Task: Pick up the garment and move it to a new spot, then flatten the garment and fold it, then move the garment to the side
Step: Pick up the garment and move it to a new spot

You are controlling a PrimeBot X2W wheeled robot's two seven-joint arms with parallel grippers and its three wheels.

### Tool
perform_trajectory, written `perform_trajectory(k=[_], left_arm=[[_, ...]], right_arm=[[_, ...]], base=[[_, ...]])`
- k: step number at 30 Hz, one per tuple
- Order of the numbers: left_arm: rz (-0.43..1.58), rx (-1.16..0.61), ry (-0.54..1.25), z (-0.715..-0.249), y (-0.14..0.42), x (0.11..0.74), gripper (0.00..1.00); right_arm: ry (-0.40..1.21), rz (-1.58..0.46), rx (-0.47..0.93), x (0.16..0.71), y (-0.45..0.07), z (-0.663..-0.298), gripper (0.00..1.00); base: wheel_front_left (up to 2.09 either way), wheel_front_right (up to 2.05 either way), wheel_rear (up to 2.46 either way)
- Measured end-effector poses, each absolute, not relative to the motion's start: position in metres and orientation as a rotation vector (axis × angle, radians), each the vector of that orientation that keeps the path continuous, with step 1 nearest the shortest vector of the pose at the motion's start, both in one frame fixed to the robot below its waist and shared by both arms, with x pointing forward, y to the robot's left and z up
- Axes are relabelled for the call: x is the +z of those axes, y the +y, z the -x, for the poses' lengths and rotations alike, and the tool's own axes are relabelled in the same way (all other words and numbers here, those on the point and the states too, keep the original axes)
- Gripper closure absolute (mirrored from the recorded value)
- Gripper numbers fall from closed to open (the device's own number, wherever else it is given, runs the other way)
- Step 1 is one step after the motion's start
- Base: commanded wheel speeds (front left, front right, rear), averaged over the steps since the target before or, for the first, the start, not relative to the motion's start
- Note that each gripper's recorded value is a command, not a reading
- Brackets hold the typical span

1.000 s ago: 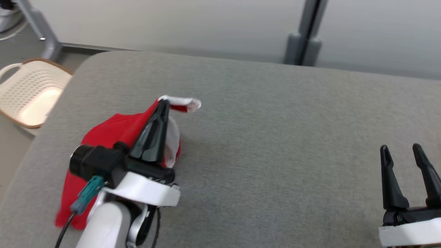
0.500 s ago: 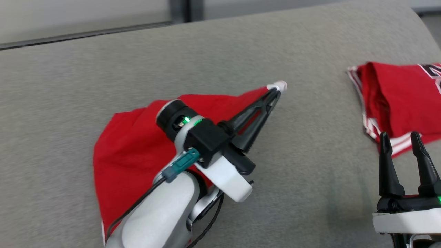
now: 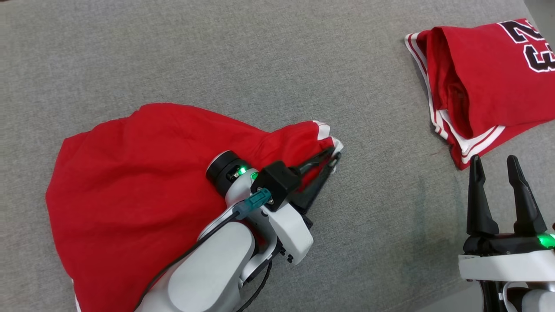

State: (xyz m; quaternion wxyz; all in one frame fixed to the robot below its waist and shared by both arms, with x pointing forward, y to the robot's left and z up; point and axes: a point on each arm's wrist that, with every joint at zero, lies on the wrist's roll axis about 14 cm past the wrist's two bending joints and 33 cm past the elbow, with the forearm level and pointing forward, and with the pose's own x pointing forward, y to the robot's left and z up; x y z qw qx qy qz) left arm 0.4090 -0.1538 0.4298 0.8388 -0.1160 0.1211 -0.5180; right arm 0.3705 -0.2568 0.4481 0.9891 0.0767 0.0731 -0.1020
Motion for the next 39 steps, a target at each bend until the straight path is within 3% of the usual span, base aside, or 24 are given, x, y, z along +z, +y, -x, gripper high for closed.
perform_trajectory(k=[7, 18, 25, 30, 39], left_arm=[[0.300, -1.060, 0.156, -0.402, -0.138, 0.460, 0.00], [0.270, -0.412, -0.025, -0.436, 0.046, 0.508, 0.00], [0.211, -0.096, -0.063, -0.410, 0.163, 0.515, 0.00], [0.206, -0.027, -0.072, -0.380, 0.193, 0.517, 0.00], [0.161, -0.028, -0.083, -0.348, 0.197, 0.520, 0.00]], right_arm=[[0.113, -0.128, -0.162, 0.463, -0.251, -0.376, 0.00], [0.060, -0.115, 0.036, 0.506, -0.203, -0.377, 0.00], [0.053, -0.112, 0.131, 0.518, -0.176, -0.374, 0.00], [0.042, -0.107, 0.170, 0.525, -0.165, -0.369, 0.00], [0.067, -0.100, 0.179, 0.524, -0.163, -0.343, 0.00]], base=[[0.00, 0.00, 0.00], [0.00, 0.00, 0.00], [0.00, 0.00, 0.00], [0.00, 0.00, 0.00], [0.00, 0.00, 0.00]])
